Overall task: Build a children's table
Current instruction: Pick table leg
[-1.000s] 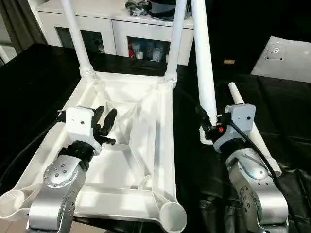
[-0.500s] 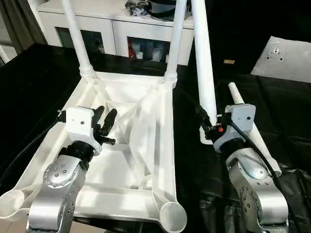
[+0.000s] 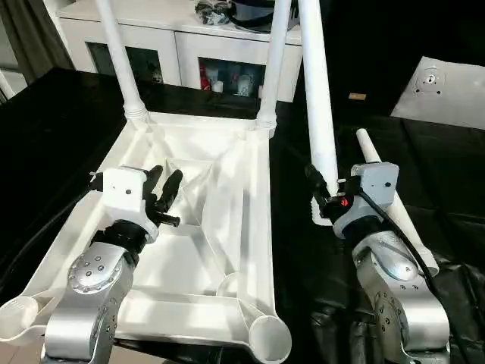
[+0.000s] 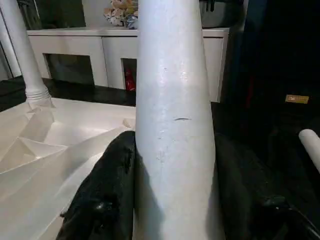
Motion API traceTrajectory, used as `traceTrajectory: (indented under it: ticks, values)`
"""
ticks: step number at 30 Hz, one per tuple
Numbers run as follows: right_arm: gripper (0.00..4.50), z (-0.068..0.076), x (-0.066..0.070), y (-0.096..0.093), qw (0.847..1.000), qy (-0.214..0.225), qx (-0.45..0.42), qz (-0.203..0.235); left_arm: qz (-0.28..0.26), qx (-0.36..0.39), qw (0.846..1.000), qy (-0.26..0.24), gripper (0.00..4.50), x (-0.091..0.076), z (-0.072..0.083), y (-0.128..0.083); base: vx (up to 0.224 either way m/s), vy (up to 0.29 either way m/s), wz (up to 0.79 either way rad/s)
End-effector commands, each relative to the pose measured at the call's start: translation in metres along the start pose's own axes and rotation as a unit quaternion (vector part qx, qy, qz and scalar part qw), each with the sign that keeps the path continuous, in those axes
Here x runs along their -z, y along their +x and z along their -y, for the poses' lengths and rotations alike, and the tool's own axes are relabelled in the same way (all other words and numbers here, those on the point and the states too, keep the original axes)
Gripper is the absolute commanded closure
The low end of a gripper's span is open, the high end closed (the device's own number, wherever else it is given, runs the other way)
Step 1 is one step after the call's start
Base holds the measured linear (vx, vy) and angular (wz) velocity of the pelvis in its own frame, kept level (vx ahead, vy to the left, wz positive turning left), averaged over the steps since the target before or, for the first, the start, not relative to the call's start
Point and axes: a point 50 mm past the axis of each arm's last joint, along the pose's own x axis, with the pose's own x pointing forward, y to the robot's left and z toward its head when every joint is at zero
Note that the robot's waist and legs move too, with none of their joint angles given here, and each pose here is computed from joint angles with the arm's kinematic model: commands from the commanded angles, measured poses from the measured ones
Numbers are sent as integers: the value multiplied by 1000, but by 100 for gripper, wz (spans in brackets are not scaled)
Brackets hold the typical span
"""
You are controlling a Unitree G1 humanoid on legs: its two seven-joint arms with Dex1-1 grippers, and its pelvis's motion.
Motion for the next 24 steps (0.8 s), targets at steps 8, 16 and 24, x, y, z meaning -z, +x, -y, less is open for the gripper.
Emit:
traceTrajectory:
  ticks: [8,16,24]
  values:
    - [261,0,-4,-1,1000,-4,-1,11,8,-4,1000,4,284,-3,0,0,0,0,0]
    - [261,0,-4,-1,1000,-4,-1,11,8,-4,1000,4,284,-3,0,0,0,0,0]
    - [261,0,-4,-1,1000,-4,-1,11,8,-4,1000,4,284,-3,0,0,0,0,0]
